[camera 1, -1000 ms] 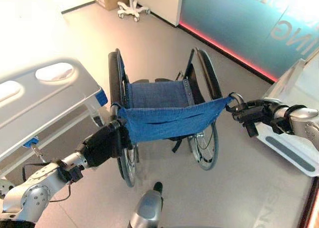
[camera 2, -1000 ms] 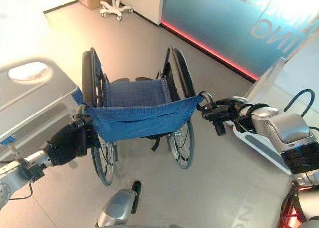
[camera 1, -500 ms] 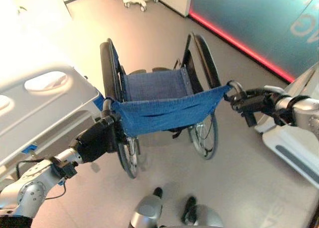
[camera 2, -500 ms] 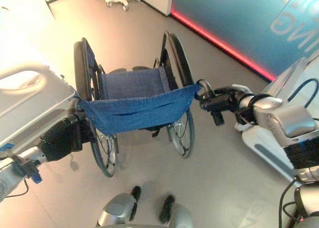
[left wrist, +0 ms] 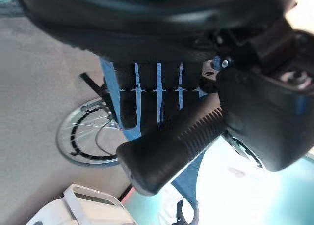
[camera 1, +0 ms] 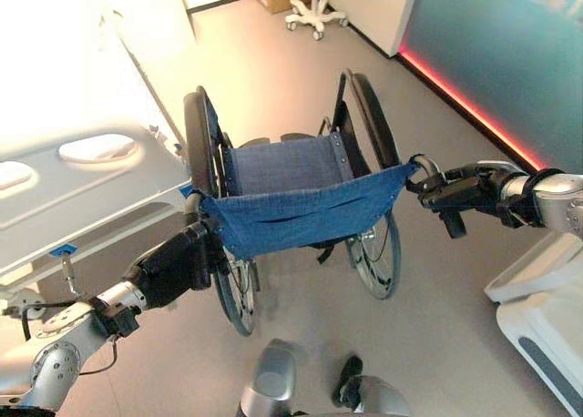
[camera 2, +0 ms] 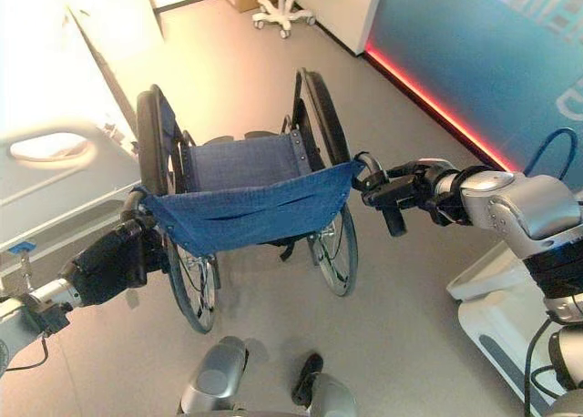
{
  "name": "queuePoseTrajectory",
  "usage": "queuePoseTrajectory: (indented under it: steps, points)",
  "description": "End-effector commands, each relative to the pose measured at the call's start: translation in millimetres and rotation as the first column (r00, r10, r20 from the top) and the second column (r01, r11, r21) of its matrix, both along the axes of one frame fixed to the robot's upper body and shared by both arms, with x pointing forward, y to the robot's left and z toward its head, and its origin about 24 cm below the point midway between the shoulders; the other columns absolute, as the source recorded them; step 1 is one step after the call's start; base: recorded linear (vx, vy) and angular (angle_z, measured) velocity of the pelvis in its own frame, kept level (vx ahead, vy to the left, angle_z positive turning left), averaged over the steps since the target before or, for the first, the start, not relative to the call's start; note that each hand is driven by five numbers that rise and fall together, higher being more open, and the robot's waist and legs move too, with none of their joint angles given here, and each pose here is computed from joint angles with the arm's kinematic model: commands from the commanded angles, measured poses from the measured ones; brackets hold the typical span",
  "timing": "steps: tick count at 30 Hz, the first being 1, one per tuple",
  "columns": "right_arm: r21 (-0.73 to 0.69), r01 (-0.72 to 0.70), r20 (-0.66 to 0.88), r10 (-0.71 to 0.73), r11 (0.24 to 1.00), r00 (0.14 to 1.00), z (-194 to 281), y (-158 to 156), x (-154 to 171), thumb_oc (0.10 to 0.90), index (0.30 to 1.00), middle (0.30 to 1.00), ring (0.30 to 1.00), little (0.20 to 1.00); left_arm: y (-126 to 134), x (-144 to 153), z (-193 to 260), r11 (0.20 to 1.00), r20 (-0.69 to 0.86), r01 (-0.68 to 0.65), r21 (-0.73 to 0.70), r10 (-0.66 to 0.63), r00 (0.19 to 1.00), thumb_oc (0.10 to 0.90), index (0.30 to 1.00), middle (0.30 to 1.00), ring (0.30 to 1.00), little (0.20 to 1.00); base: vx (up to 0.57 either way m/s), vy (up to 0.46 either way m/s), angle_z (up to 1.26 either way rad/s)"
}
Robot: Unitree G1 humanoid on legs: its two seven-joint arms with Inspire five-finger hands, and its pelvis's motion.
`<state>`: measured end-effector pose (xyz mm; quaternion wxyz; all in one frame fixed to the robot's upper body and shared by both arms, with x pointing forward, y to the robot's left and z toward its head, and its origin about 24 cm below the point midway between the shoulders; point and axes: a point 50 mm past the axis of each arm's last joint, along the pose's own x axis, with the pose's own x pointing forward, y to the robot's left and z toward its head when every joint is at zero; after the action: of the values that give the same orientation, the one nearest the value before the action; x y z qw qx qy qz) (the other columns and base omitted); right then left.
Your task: Push the wheelchair next to the bed
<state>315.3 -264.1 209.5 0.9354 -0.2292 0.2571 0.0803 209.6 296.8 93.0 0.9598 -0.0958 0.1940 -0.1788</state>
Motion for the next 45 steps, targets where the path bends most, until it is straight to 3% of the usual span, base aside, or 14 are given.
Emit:
queuePoseTrajectory:
  steps: [1,10,16,23,32,45]
  points:
    - [0.034,-0.317,0.131,0.311,0.948,0.941,45,51,-2,0.4,0.3,0.3,0.3,0.3,2,49,75,0.995,0.338,0.002,0.099,-0.035,0.94,0.4,0.3,0.3,0.3,0.3,0.29,0.094,0.44]
    - [0.121,-0.447,0.051,0.444,0.886,0.894,-14,91,-2,0.4,0.3,0.3,0.3,0.3,16,71,84,0.986,0.333,-0.108,0.124,0.061,0.941,0.4,0.3,0.3,0.3,0.3,0.33,0.134,0.05]
    - [0.241,-0.477,0.01,0.49,0.845,0.872,-38,96,-24,0.4,0.3,0.3,0.3,0.3,32,79,98,0.981,0.333,-0.111,0.16,0.052,0.941,0.4,0.3,0.3,0.3,0.3,0.24,0.167,-0.15]
    - [0.373,-0.476,-0.03,0.523,0.796,0.852,-65,95,-43,0.4,0.3,0.3,0.3,0.3,26,88,115,0.974,0.374,-0.089,0.207,0.005,0.927,0.4,0.3,0.3,0.3,0.3,0.14,0.139,-0.16]
    - [0.39,-0.504,-0.025,0.557,0.77,0.83,-69,94,-50,0.4,0.3,0.3,0.3,0.3,11,94,124,0.971,0.409,-0.078,0.224,-0.021,0.912,0.4,0.3,0.3,0.3,0.3,0.06,0.103,-0.07]
    - [0.392,-0.508,-0.013,0.557,0.767,0.83,-67,87,-45,0.4,0.3,0.3,0.3,0.3,9,93,121,0.973,0.404,-0.079,0.216,-0.015,0.914,0.4,0.3,0.3,0.3,0.3,0.1,0.059,0.06]
